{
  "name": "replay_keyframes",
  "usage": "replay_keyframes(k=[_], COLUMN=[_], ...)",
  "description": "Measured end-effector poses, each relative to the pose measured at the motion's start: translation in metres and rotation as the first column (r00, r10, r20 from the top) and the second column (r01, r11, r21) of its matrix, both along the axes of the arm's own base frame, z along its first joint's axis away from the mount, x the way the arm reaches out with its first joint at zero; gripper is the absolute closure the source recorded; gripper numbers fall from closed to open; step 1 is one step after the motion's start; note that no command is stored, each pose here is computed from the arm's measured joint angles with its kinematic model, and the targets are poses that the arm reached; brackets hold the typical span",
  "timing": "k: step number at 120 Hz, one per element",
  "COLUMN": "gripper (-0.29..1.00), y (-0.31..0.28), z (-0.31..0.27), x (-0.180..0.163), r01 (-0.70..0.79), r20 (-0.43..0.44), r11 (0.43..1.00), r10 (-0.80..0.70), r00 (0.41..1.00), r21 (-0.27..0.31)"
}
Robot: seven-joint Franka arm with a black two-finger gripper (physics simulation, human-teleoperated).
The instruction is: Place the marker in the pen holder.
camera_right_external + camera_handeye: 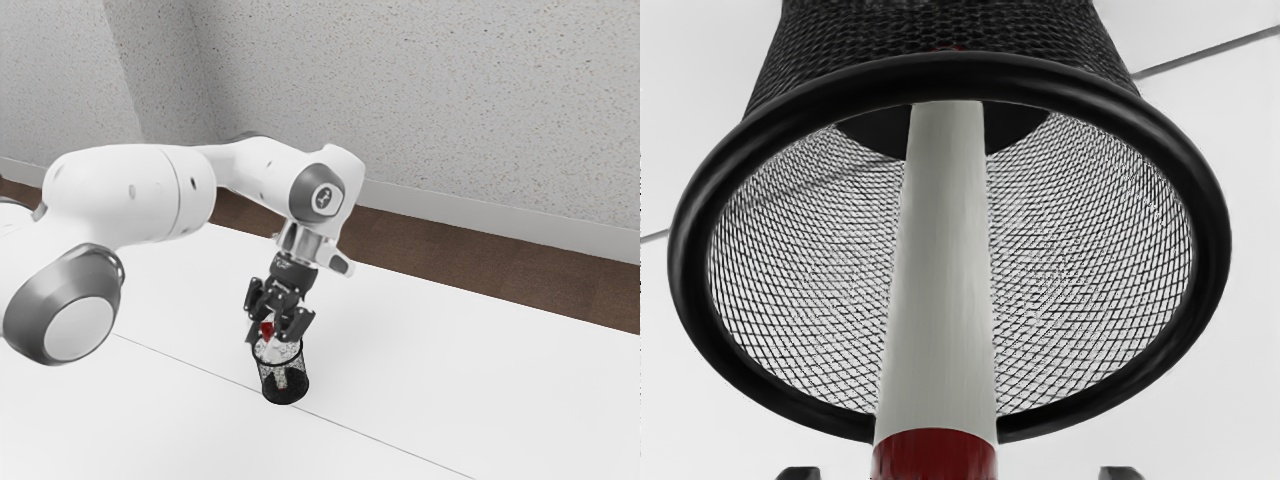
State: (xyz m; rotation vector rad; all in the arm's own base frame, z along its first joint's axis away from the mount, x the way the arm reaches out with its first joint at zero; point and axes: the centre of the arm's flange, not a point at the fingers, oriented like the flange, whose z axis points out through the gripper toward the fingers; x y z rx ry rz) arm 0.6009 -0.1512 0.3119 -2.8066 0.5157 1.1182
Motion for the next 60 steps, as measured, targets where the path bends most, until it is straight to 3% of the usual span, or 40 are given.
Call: replay_keyframes(k=[12, 30, 41, 52, 60], gripper=[0.22, 0.12, 0.08, 0.06, 0.05], y=[0.005, 0.033, 0.079, 0.155, 0.183], z=[0.045, 0.153, 0.19, 0.221, 0.228], x=[0.002, -0.005, -0.013, -0.015, -0.017], r01=[-0.006, -0.018, -0.052, -0.118, -0.126], r20=[0.069, 0.255, 0.379, 0.515, 0.568], r11=[1.0, 0.998, 0.993, 0.984, 0.981], r10=[0.008, 0.034, 0.09, 0.172, 0.187], r00=[0.998, 0.966, 0.921, 0.84, 0.801], r21=[-0.022, -0.065, -0.108, -0.136, -0.145])
